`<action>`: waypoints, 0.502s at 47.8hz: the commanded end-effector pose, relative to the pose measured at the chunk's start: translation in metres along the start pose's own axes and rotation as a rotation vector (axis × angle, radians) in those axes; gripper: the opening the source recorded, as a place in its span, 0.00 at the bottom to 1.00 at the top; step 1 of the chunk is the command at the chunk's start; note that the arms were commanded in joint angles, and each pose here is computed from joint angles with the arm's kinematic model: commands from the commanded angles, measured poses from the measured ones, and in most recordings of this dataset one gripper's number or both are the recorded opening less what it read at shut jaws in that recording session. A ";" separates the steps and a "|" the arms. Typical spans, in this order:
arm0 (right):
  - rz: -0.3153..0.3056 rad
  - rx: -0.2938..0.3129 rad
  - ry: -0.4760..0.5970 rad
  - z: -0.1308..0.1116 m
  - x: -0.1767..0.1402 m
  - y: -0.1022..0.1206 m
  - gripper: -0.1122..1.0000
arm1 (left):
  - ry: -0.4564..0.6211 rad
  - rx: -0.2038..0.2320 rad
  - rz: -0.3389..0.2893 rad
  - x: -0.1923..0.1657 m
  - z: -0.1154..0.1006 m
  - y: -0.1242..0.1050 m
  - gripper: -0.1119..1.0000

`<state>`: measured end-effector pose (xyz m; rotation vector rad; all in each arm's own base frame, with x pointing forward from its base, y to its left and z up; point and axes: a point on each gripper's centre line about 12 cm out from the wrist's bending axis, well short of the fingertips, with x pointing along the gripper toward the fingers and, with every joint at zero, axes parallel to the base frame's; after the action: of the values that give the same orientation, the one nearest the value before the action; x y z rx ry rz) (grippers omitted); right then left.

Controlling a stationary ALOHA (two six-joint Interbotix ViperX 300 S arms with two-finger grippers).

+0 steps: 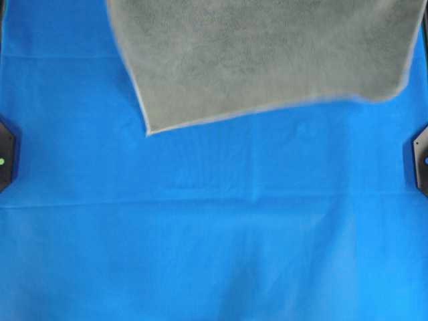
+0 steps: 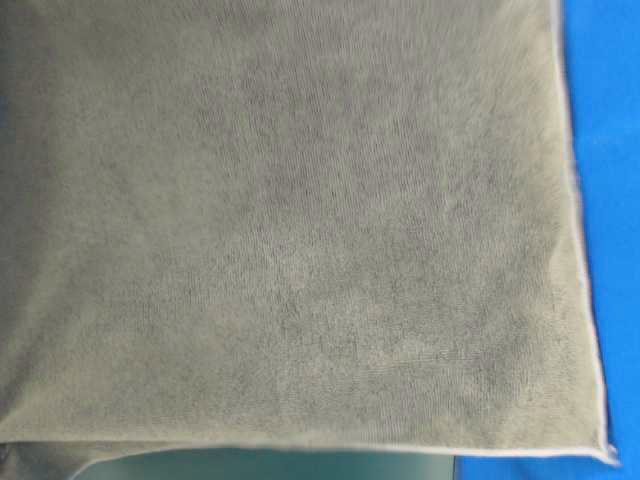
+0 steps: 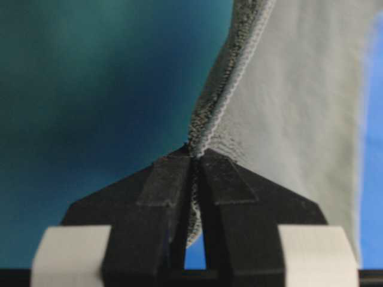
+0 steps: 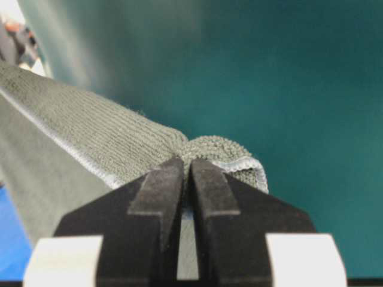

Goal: Fold a large towel.
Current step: 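Lift the towel high with both grippers and shake it open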

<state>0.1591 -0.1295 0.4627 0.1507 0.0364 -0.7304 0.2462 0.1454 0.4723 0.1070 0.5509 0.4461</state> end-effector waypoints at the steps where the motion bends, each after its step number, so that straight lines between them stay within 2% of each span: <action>1: 0.037 0.040 -0.001 0.011 -0.014 0.006 0.14 | 0.019 0.012 -0.052 -0.016 0.007 -0.012 0.11; 7: 0.164 0.134 0.081 0.010 -0.036 0.025 0.14 | 0.102 0.000 -0.173 -0.037 0.002 -0.044 0.11; 16: 0.454 0.250 0.158 0.014 -0.064 0.065 0.14 | 0.170 -0.058 -0.339 -0.069 0.003 -0.088 0.11; 18: 0.524 0.268 0.162 0.015 -0.068 0.075 0.14 | 0.182 -0.054 -0.382 -0.077 0.004 -0.099 0.11; 24: 0.678 0.284 0.146 0.017 -0.077 0.097 0.14 | 0.205 -0.019 -0.512 -0.105 0.014 -0.129 0.11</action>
<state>0.1630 -0.0223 0.4859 0.4591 0.0616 -0.1317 0.2295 0.0065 0.4885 -0.1104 0.7639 0.0495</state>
